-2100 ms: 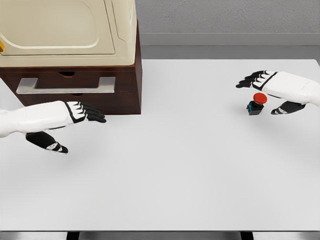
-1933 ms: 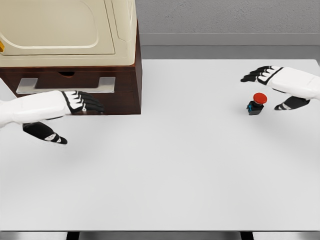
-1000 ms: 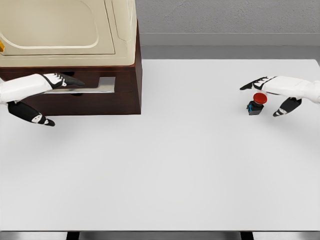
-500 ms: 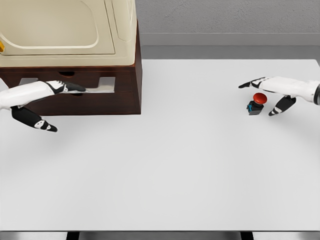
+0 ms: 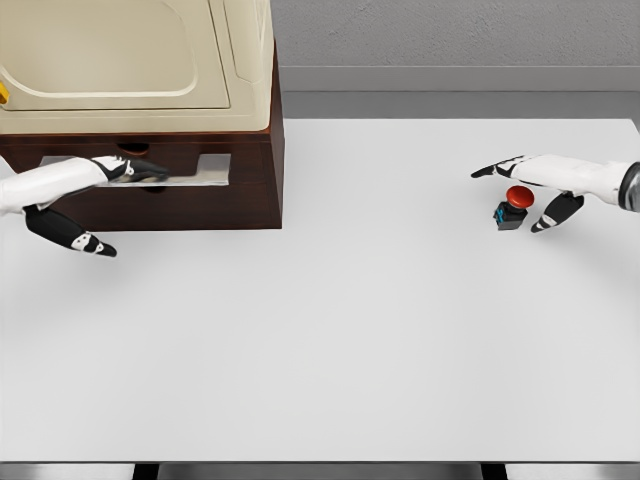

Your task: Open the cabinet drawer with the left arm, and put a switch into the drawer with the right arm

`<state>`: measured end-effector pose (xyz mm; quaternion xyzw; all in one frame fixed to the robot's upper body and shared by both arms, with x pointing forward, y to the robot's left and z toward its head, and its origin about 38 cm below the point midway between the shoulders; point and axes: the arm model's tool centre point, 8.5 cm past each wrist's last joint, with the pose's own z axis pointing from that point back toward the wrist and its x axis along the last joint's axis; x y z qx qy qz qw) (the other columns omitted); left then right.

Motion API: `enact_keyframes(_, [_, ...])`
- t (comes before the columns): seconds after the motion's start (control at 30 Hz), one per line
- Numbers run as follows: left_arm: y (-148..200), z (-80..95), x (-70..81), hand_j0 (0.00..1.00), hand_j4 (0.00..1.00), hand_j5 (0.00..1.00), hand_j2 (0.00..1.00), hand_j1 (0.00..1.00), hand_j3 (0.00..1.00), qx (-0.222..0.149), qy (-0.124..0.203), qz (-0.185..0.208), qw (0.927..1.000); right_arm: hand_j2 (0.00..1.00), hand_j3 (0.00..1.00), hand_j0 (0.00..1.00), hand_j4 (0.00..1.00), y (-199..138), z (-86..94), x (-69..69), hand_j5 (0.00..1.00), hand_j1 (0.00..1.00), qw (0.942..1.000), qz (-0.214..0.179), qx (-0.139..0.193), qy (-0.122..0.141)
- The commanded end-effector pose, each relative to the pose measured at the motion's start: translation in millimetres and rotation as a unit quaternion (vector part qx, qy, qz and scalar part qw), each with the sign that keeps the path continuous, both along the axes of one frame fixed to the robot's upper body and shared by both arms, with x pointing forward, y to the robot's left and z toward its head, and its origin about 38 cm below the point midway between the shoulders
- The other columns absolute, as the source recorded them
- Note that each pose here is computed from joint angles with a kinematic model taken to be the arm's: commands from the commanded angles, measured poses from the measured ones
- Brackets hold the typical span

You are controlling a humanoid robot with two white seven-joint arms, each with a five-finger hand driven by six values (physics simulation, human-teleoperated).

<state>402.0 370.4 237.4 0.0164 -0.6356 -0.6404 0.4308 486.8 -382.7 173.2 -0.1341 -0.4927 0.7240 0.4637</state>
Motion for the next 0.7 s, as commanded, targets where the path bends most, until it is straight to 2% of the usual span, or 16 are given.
enact_keyframes(0.0, [4, -3.9, 1.1, 1.00, 1.00, 1.00, 1.00, 1.00, 1.00, 0.008, 0.002, 0.004, 1.0000, 1.00, 1.00, 1.00, 1.00, 3, -0.6, -0.5, 1.00, 1.00, 1.0000, 0.004, 0.002, 0.001])
enact_keyframes(0.27, [6, -6.1, -1.1, 1.00, 1.00, 1.00, 1.00, 1.00, 1.00, 0.007, 0.007, 0.006, 0.9999, 0.98, 0.98, 0.98, 0.98, 6, -1.8, -1.2, 0.98, 0.98, 1.0000, 0.009, -0.001, 0.003])
enact_keyframes(0.33, [6, -4.9, -2.4, 1.00, 1.00, 1.00, 1.00, 1.00, 1.00, 0.005, 0.010, 0.005, 0.9999, 0.90, 0.90, 0.90, 0.90, 5, -3.2, -2.0, 0.90, 0.90, 0.9999, 0.010, -0.005, 0.010])
enact_keyframes(0.4, [5, -6.1, -4.5, 1.00, 1.00, 1.00, 1.00, 1.00, 1.00, 0.008, 0.021, -0.004, 0.9997, 0.86, 0.86, 0.86, 0.86, 6, -3.7, -1.9, 0.86, 0.86, 0.9999, 0.010, -0.005, 0.011])
enact_keyframes(0.5, [5, 0.4, -8.1, 1.00, 1.00, 1.00, 1.00, 1.00, 1.00, 0.007, 0.020, -0.009, 0.9997, 0.83, 0.83, 0.83, 0.83, 3, -4.1, -2.0, 0.83, 0.83, 0.9999, 0.008, -0.006, 0.011])
enact_keyframes(0.63, [5, 6.1, -11.6, 1.00, 1.00, 1.00, 1.00, 1.00, 1.00, 0.004, 0.020, -0.013, 0.9997, 0.68, 0.68, 0.68, 0.68, 2, -4.6, -1.9, 0.68, 0.68, 0.9998, 0.006, -0.008, 0.014])
enact_keyframes(0.67, [4, 6.5, -12.4, 1.00, 1.00, 1.00, 1.00, 1.00, 1.00, 0.001, 0.022, -0.015, 0.9997, 0.61, 0.61, 0.61, 0.61, 1, -4.3, -2.1, 0.61, 0.61, 0.9998, 0.005, -0.009, 0.014])
